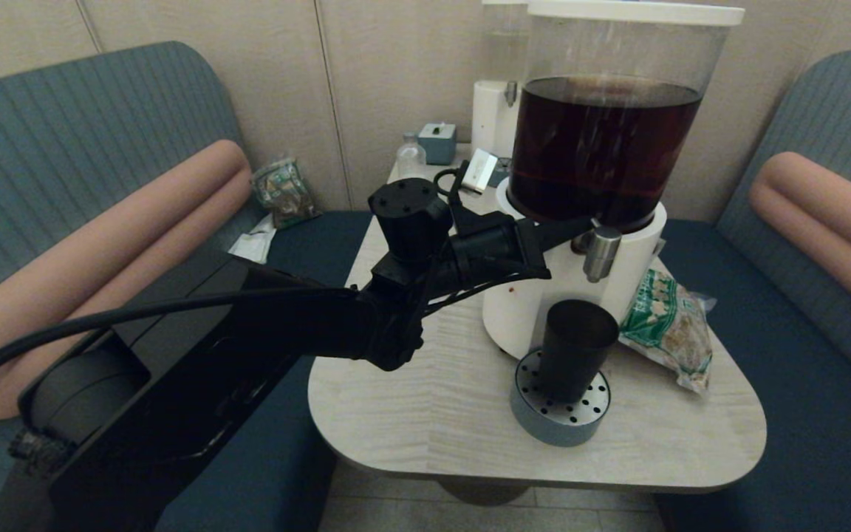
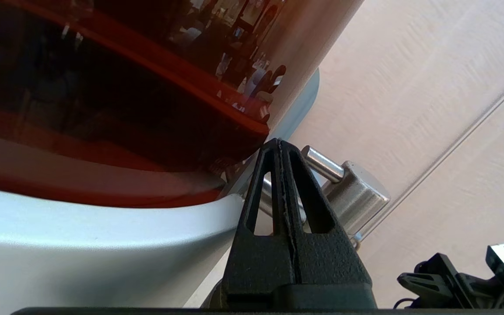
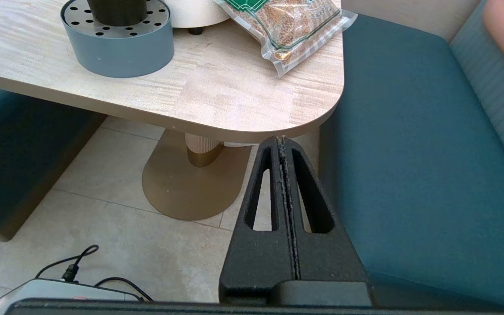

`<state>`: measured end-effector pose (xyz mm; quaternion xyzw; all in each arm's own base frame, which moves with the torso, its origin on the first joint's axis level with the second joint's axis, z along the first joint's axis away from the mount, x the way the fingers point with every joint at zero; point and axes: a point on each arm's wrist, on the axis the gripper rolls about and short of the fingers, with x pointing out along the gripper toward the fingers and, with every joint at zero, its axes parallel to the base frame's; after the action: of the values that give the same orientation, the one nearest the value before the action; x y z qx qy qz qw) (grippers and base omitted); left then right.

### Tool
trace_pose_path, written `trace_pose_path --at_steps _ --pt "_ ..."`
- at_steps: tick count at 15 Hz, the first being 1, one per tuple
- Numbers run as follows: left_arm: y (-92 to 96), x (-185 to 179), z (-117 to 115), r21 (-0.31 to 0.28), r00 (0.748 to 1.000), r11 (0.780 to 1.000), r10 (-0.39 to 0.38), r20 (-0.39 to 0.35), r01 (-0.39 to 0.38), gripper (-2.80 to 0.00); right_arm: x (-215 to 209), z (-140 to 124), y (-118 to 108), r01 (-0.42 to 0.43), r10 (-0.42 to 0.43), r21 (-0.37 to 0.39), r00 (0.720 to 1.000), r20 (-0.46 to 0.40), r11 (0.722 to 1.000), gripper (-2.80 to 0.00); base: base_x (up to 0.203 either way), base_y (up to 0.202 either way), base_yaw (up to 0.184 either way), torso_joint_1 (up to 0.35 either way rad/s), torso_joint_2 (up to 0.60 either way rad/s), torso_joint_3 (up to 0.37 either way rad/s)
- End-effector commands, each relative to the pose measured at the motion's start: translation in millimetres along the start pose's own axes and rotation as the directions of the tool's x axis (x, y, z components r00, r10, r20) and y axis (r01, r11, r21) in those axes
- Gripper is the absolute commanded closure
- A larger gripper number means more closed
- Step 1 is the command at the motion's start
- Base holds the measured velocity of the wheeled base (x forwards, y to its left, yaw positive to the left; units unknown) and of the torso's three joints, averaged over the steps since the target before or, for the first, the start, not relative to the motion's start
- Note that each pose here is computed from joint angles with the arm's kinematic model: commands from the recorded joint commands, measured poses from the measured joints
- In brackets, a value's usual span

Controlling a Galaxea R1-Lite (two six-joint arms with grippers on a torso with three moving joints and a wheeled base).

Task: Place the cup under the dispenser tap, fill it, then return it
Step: Turn off the faucet

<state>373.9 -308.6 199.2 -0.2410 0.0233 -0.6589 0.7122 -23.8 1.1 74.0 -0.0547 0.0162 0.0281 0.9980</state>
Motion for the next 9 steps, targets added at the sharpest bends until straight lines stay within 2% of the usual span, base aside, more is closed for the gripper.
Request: trace_pose_path --at_steps 1,5,9 --pt "-0.4 1 -3 -0.004 1.0 1.0 -0.009 -0.005 0.009 0.0 0 0 0 -0.001 0.001 -0.002 1.0 0.002 1.0 0.0 0.0 0.0 0.0 0.0 0.0 0.0" --pt "-12.5 -6 6 -0.001 1.0 1.0 -0.006 -0.003 0.006 0.0 0 0 0 -0.001 0.001 -0.002 1.0 0.002 1.0 0.0 0.0 0.0 0.0 0.0 0.0 0.0" --pt "-47.8 -31 20 -0.009 1.0 1.0 0.013 -0.018 -0.013 0.0 0 0 0 -0.001 0.001 -0.002 1.0 0.002 1.0 0.0 0.0 0.0 0.0 0.0 0.0 0.0"
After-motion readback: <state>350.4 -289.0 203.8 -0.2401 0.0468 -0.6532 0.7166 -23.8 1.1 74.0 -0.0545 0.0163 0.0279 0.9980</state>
